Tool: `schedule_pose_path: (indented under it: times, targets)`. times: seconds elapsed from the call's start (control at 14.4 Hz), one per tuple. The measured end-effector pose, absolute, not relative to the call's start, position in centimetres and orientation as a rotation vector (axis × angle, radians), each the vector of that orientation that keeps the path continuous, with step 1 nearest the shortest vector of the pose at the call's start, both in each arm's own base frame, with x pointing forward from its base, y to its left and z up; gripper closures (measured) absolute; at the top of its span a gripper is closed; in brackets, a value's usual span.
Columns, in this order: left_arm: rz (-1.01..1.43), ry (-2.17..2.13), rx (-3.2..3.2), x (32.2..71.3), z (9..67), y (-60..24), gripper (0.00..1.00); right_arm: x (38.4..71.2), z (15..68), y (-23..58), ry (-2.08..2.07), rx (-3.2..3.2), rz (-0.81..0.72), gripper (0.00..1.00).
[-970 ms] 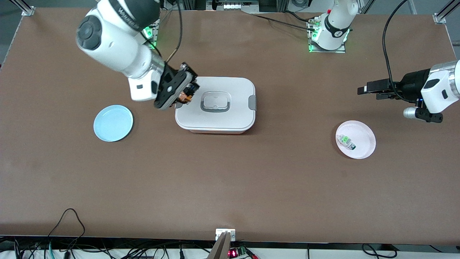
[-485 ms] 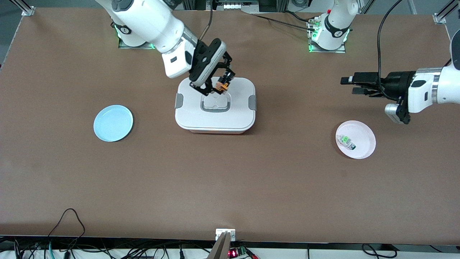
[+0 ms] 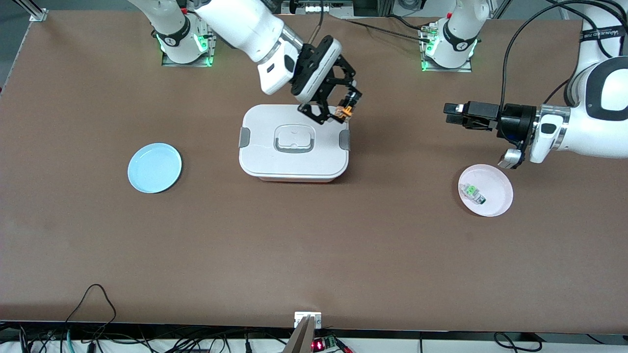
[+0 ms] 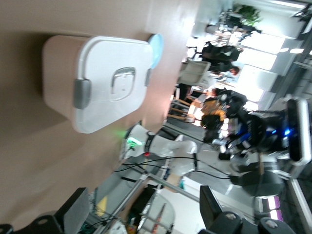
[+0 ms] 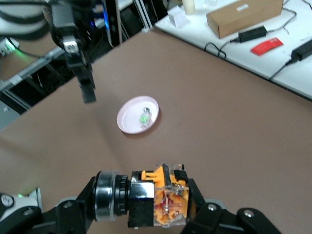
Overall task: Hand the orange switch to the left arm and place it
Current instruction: 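Lift the switch over the box with the right gripper while the left gripper approaches, then hold the switch up while the left gripper closes on it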
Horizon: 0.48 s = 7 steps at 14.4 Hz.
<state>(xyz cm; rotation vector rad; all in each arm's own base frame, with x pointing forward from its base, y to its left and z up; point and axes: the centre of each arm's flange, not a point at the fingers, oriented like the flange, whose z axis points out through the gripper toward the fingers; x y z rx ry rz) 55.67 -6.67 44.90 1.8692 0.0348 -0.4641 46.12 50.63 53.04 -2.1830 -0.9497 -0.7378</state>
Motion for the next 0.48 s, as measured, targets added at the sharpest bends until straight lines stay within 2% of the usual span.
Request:
schedule_pose_path:
  times: [0.21,0.48]
  targets:
    - [-0.431,0.104,1.745,55.8,44.2,-7.1,0.01,44.2,52.5,53.3,-0.885,-2.113,-0.800,0.27]
    - [-0.441,0.148,1.675,55.4,43.0,-7.7,0.01,44.4,51.5,53.6,-0.861,-2.103,-0.809,0.27]
